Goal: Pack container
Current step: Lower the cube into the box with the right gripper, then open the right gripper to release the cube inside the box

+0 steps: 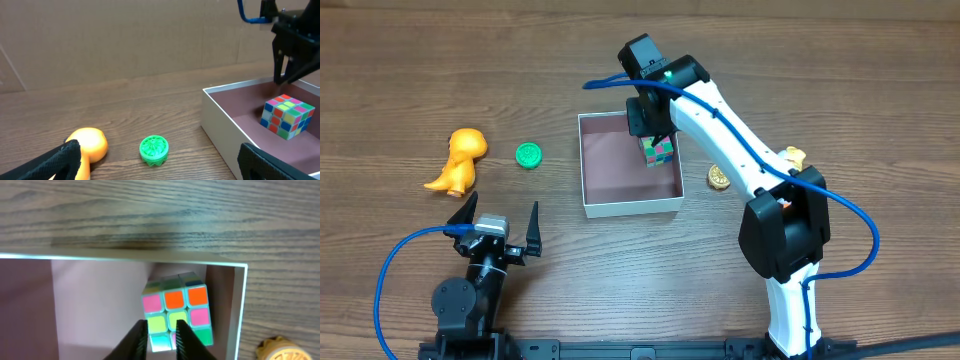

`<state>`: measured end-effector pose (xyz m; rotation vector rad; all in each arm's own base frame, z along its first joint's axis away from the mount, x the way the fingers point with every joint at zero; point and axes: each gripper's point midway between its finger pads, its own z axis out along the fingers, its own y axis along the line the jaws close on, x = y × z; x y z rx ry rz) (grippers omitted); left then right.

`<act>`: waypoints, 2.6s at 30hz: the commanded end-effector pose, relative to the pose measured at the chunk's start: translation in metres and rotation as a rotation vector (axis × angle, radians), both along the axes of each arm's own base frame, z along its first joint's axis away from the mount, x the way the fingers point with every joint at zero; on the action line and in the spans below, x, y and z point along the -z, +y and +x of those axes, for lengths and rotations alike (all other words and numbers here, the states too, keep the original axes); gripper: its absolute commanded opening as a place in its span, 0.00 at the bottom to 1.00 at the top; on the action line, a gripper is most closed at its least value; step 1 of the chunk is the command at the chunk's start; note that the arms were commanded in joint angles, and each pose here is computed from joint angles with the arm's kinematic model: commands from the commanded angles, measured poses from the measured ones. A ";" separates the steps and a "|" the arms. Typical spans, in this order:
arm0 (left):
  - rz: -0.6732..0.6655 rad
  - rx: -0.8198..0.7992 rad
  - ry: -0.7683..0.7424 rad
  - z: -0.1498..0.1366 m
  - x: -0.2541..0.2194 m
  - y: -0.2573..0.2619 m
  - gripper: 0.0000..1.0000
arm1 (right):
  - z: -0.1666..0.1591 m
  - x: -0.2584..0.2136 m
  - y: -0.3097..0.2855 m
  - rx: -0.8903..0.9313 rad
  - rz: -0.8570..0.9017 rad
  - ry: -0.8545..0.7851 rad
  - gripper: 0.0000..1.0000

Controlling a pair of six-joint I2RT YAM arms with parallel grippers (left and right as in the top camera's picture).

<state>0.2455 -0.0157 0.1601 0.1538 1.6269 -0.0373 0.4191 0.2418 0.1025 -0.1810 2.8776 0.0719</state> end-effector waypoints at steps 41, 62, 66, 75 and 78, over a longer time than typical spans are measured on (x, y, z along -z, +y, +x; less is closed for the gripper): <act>0.009 -0.010 -0.007 0.000 -0.001 0.002 1.00 | -0.053 0.046 -0.017 -0.024 -0.047 0.216 0.04; 0.009 -0.010 -0.007 0.000 -0.001 0.002 1.00 | -0.033 0.048 -0.011 -0.045 -0.030 0.128 0.09; 0.009 -0.010 -0.007 0.000 -0.001 0.002 1.00 | -0.031 0.048 -0.016 -0.039 -0.059 0.118 0.07; 0.009 -0.010 -0.007 0.000 -0.001 0.002 1.00 | -0.038 0.040 -0.012 -0.075 -0.040 0.149 0.04; 0.009 -0.010 -0.007 0.000 -0.001 0.002 1.00 | -0.035 0.030 -0.010 -0.075 -0.035 0.140 0.04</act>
